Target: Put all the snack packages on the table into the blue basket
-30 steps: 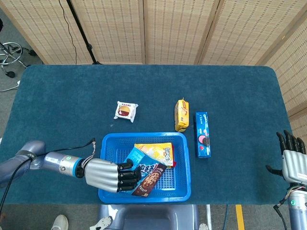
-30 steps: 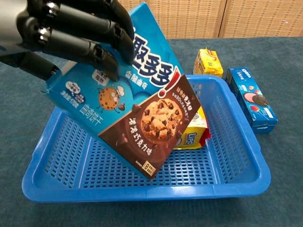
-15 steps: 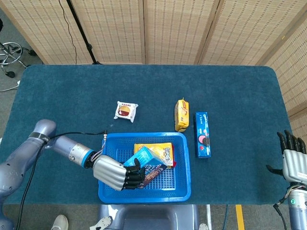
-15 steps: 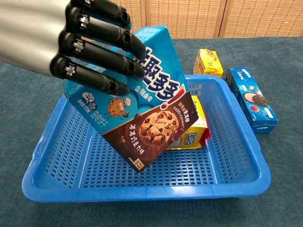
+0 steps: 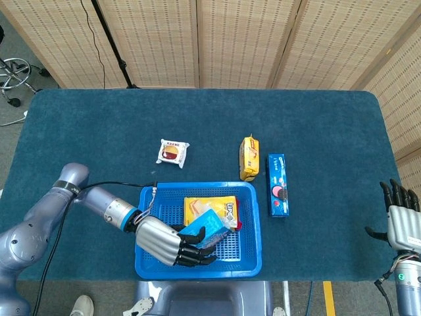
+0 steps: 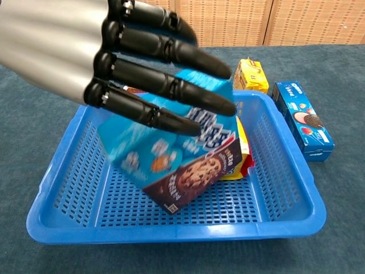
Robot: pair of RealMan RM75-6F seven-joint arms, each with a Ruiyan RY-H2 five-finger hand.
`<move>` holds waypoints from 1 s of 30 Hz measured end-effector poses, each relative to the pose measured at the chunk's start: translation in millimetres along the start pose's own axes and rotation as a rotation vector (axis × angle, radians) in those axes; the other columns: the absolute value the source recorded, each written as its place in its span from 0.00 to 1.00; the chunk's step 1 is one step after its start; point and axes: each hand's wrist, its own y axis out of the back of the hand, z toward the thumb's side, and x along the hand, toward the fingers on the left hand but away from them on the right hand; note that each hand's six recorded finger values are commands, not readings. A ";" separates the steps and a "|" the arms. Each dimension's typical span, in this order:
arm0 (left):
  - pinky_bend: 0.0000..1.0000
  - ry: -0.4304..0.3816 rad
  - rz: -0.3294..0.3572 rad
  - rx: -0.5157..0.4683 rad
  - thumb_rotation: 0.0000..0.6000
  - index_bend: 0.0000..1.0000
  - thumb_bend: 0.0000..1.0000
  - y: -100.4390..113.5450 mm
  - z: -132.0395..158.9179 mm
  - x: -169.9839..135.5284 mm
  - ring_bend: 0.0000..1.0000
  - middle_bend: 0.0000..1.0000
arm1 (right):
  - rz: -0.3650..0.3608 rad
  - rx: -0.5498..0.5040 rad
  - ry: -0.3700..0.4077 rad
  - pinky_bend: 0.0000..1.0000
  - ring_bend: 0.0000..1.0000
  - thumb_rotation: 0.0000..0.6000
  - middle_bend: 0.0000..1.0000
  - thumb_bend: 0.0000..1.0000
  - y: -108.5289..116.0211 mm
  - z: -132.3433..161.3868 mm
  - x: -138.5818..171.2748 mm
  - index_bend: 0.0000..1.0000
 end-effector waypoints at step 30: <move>0.21 1.086 -0.717 -0.526 1.00 0.00 0.00 -89.0 -75.8 -166.4 0.00 0.00 | 0.045 0.011 0.034 0.00 0.00 1.00 0.00 0.00 -7.8 12.4 2.4 0.00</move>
